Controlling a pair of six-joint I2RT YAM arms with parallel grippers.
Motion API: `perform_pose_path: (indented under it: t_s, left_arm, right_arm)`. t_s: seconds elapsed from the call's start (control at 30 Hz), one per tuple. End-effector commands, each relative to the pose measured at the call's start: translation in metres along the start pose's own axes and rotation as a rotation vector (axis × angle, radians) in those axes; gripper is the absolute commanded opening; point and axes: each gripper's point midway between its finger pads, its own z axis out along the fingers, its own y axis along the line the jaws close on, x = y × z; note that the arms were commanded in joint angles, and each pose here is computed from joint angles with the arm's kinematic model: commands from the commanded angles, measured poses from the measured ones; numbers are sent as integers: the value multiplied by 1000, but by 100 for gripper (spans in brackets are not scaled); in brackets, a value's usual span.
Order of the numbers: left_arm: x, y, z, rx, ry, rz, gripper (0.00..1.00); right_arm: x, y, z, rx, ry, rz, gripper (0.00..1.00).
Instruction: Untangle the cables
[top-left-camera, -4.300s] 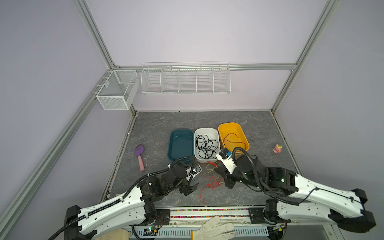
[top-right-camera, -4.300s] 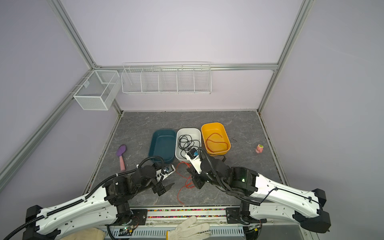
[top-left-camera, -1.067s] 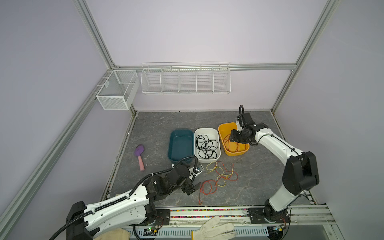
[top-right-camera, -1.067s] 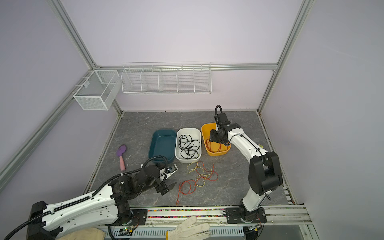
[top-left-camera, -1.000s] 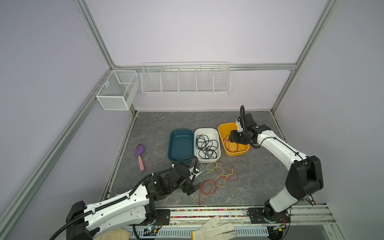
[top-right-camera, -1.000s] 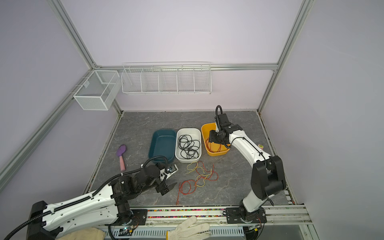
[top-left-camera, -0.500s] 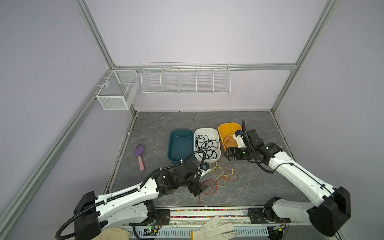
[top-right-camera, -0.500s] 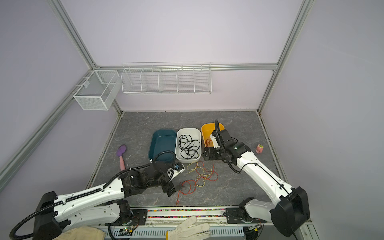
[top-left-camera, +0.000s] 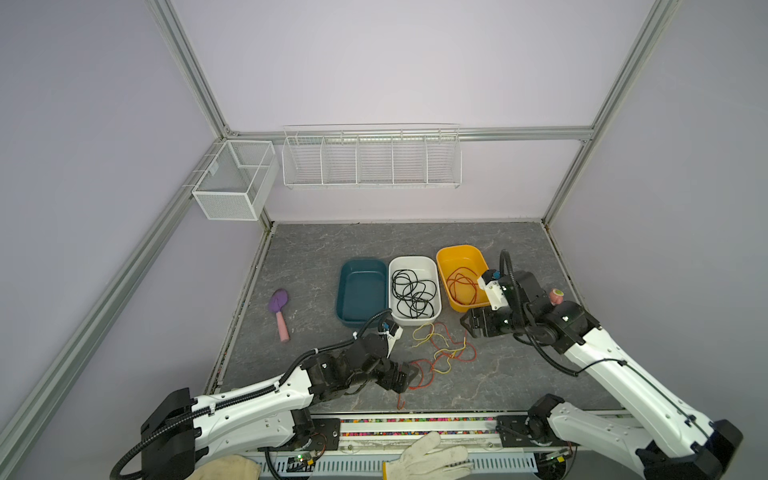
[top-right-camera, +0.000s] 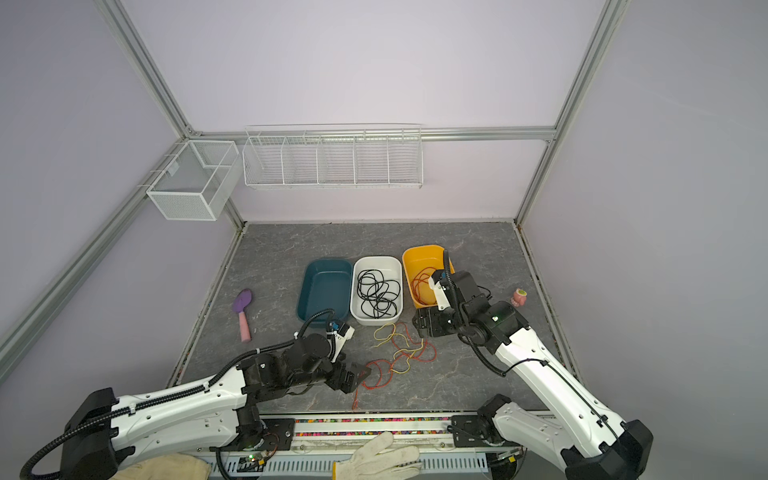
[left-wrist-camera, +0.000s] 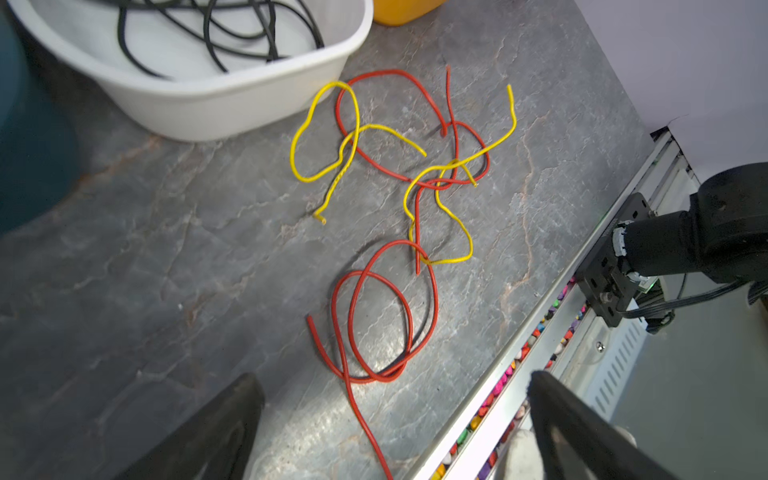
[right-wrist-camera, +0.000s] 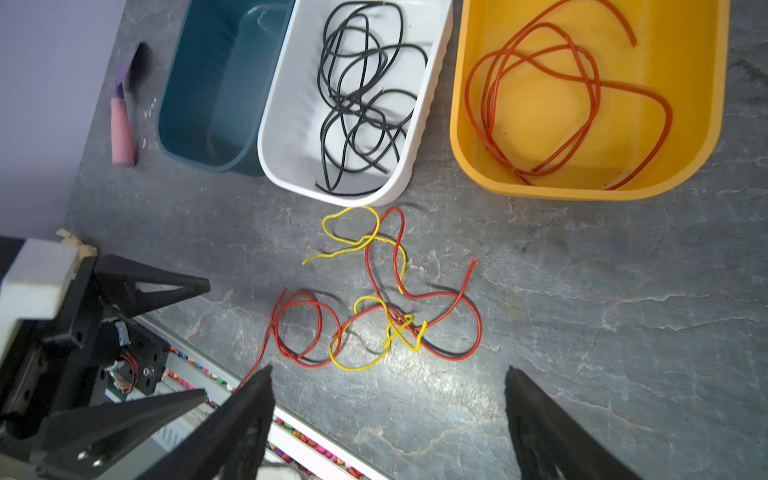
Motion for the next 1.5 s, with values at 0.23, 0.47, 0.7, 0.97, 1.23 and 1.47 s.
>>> perform_pose_path:
  t_s: [0.23,0.47,0.7,0.97,1.23,1.47]
  left_arm:
    - [50,-4,6,-16,88,-159,93]
    - [71,-19,6,-45,133,-109,91]
    - [84,-15,17,-113,191,-58,87]
    - [69,-18,19,-136,139,-17,77]
    - [72,-16,23,-136,140,-19,57]
    - [78,-13,28,-148,161,-16,42]
  right_arm:
    - [22,-6,-11,108,46,-127,88]
    - [22,-7,-8,130,44,-144,88]
    - [22,-7,-9,132,36,-150,88]
    - [24,-6,-7,132,41,-160,88]
    - [25,-5,-5,136,48,-169,88]
    - [26,-5,-4,142,56,-173,88]
